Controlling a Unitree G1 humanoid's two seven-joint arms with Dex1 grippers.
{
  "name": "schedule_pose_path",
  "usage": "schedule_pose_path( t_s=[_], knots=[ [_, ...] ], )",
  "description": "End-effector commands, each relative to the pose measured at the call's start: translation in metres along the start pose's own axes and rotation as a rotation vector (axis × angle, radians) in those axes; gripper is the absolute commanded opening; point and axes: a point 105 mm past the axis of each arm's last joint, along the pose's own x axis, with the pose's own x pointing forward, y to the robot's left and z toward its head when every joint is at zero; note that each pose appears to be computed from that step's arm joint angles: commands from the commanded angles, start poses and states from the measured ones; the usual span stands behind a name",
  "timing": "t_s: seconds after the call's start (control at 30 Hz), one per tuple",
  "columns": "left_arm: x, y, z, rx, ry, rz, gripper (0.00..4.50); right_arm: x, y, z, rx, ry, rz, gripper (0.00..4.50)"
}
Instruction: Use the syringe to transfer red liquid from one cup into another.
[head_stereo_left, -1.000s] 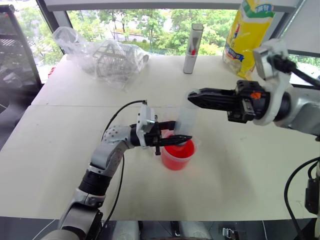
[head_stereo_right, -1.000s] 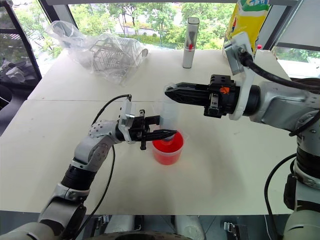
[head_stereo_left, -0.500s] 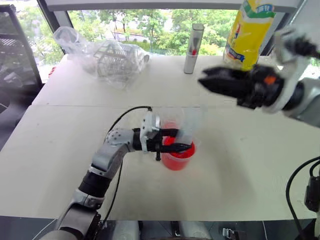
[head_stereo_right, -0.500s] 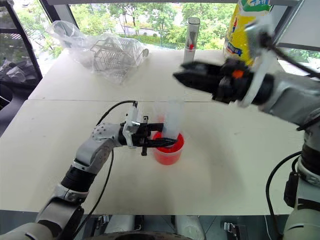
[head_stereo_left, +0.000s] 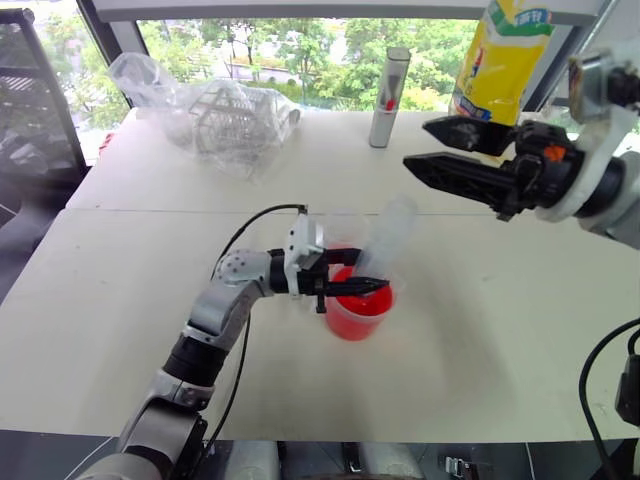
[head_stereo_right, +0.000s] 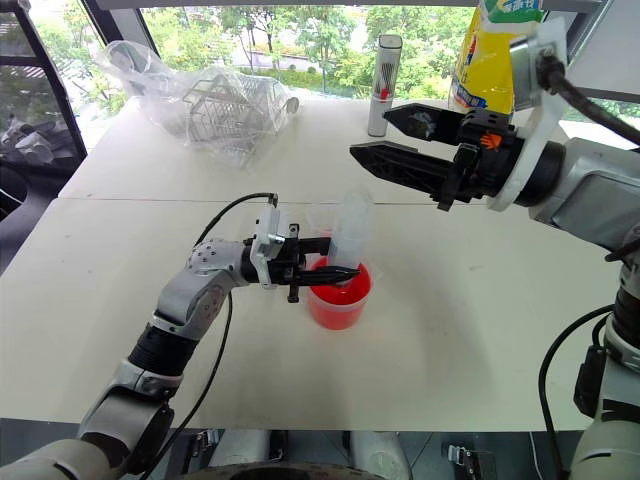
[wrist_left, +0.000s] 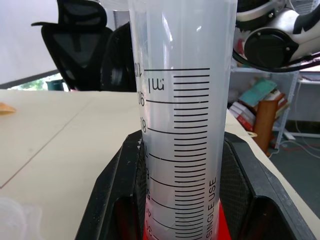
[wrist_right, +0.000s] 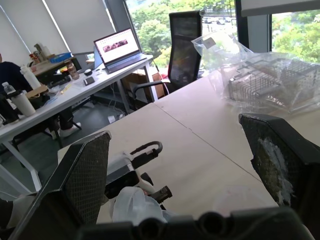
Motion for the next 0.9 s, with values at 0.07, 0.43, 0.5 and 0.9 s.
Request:
schedule_pose_path(
  t_s=[0.07, 0.43, 0.5, 0.9],
  knots=[
    [0.001, 0.005, 0.029, 0.067, -0.078, 0.015, 1.33, -0.007, 0.002, 0.012, -0.039, -0.038, -0.014, 4.46],
    [-0.003, 0.012, 0.061, 0.056, -0.152, 0.056, 1.33, -0.007, 0.000, 0.011, -0.036, -0.041, -0.024, 4.46],
    [-0.005, 0.015, 0.066, 0.060, -0.163, 0.077, 1.33, -0.007, 0.000, 0.011, -0.036, -0.041, -0.023, 4.46],
    [-0.011, 0.040, 0.085, 0.064, -0.216, 0.180, 1.33, -0.004, -0.002, 0.010, -0.041, -0.042, -0.019, 4.46]
  ],
)
